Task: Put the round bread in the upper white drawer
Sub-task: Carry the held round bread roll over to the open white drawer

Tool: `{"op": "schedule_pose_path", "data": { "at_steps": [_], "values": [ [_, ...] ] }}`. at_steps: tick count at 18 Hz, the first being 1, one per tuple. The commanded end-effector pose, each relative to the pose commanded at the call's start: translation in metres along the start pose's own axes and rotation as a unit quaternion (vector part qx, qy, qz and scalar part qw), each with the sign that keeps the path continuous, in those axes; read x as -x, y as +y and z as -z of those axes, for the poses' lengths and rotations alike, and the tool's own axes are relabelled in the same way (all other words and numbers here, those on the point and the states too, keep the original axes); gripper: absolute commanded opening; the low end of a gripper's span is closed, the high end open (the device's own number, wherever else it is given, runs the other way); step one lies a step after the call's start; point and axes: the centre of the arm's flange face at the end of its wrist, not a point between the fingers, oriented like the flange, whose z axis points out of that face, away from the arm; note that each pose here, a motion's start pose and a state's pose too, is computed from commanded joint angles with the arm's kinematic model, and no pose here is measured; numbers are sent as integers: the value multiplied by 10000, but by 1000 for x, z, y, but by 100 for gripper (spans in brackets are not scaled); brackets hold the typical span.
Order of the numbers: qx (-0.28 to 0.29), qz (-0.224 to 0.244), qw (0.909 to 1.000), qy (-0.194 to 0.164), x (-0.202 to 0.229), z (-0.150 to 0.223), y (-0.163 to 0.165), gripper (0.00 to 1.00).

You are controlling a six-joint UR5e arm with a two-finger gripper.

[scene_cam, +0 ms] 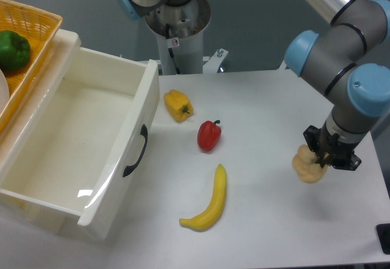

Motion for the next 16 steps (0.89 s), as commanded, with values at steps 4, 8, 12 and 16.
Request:
{"op": "schedule_pose_path", "data": {
  "at_steps": [4, 8, 12, 16],
  "values": [
    [15, -46, 10000, 14, -7, 1, -12, 0],
    [-21, -214, 9998, 13, -23, 5, -42, 0],
    [-464, 222, 9987, -52, -45, 35, -67, 0],
    [-1004, 661, 9927, -102, -83, 79, -97, 0]
  ]
}}
